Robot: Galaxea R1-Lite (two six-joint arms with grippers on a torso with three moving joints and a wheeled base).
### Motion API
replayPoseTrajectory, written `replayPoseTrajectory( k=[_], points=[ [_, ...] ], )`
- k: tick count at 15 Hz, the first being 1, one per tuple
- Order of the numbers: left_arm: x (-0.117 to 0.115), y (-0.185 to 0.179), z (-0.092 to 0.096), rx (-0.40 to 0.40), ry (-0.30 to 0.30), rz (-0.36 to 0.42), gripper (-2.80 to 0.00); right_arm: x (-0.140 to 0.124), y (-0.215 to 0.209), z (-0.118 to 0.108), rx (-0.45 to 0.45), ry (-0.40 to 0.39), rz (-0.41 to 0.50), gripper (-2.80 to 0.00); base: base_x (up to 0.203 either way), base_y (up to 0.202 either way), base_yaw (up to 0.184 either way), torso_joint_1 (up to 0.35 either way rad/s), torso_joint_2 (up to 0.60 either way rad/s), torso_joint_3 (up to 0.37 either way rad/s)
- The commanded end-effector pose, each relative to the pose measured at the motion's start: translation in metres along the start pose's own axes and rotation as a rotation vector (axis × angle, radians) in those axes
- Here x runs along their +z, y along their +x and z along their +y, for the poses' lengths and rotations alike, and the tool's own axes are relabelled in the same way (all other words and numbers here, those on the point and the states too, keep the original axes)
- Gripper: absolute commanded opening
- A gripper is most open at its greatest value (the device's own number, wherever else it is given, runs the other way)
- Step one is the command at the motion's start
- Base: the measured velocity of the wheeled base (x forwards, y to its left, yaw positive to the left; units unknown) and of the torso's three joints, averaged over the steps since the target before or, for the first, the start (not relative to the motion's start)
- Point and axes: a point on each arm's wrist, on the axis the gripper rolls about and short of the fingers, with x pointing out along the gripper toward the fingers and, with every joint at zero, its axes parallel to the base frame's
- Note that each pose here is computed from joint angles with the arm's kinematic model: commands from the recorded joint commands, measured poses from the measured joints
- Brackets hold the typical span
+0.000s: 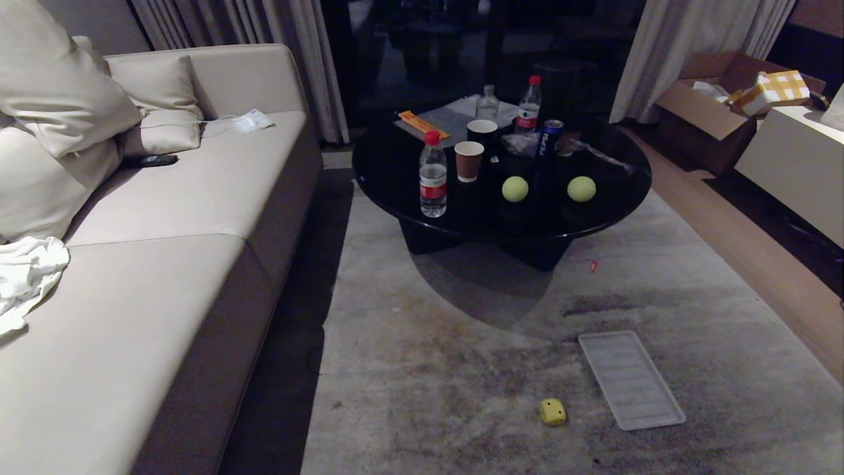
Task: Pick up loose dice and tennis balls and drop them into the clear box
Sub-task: Find toys out of the box
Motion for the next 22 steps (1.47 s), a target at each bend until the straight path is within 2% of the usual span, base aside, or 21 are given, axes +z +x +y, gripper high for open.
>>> replayPoseTrajectory(
  k=[1, 22],
  points=[
    [-0.0004, 0.0002, 0.0, 0.001, 0.0, 0.002, -2.8, -0.0029, 0.0008, 0.0, 0.0, 0.0, 0.012, -2.8, 0.0, 0.0, 0.0, 0.002, 0.0, -0.198],
    [0.0001, 0.0001, 0.0, 0.0, 0.003, 0.0, -2.8, -0.0029, 0.0008, 0.0, 0.002, -0.001, 0.012, -2.8, 0.0, 0.0, 0.0, 0.003, 0.0, -0.2]
  ],
)
